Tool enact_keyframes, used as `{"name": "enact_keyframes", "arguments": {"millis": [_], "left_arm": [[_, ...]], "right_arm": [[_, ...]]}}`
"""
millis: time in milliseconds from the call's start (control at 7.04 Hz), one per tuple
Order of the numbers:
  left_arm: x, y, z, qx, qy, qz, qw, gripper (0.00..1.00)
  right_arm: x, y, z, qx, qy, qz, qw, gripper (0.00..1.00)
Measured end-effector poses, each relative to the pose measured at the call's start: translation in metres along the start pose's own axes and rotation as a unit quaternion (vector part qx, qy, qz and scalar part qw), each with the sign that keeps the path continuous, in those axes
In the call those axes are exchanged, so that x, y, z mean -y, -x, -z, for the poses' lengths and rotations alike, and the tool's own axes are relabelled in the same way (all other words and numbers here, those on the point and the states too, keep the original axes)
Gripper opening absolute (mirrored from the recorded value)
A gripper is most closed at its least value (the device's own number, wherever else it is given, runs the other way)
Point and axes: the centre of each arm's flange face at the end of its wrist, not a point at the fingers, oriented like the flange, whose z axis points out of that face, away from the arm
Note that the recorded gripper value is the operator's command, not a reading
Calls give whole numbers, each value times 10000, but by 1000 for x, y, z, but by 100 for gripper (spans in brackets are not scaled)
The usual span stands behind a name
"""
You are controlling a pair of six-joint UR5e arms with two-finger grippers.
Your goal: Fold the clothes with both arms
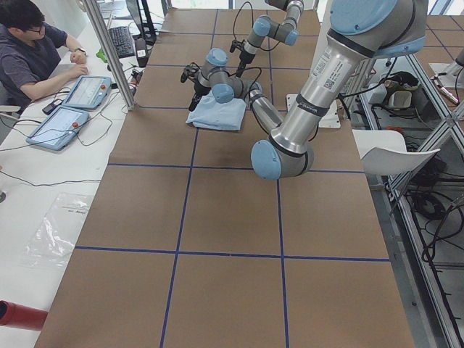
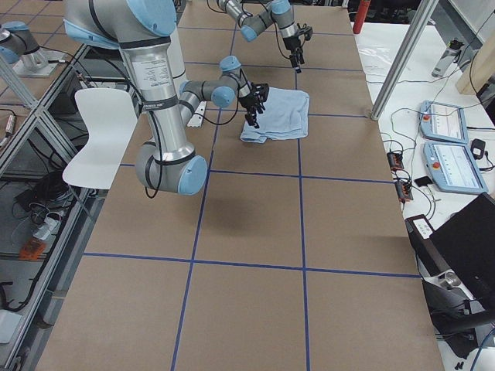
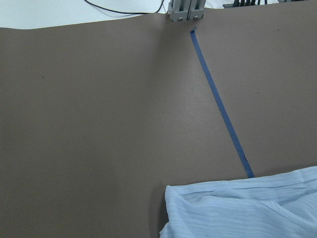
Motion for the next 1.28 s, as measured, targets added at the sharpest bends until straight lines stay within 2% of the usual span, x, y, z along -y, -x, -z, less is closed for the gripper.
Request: {"name": "enact_keyframes", "arguments": {"millis": [284,568,710,852,994,1278], "left_arm": [[-18,19,10,-6,42,-21,10000,100],[-45,45,44,-52,117,-335,9994,100],[-55,57,68,-27,186,-593,9981,100],[-64,73,92,43,221,-845,9962,100],[-68,100,114,132,264,-1085,9937,100],[-67,199,152,319,602,-1438,9873,100]], "right_arm": [[87,-69,13,-120,348,607,9975,100],[165,-199,27,-382,695,1399,9870,100],[185,-269,37,-460,880,1705,9803,100],[193,-333,50,-467,1073,1896,9749,100],[192,-384,61,-437,1231,1943,9722,100],[167,-484,81,-432,1526,1640,9736,100]]}}
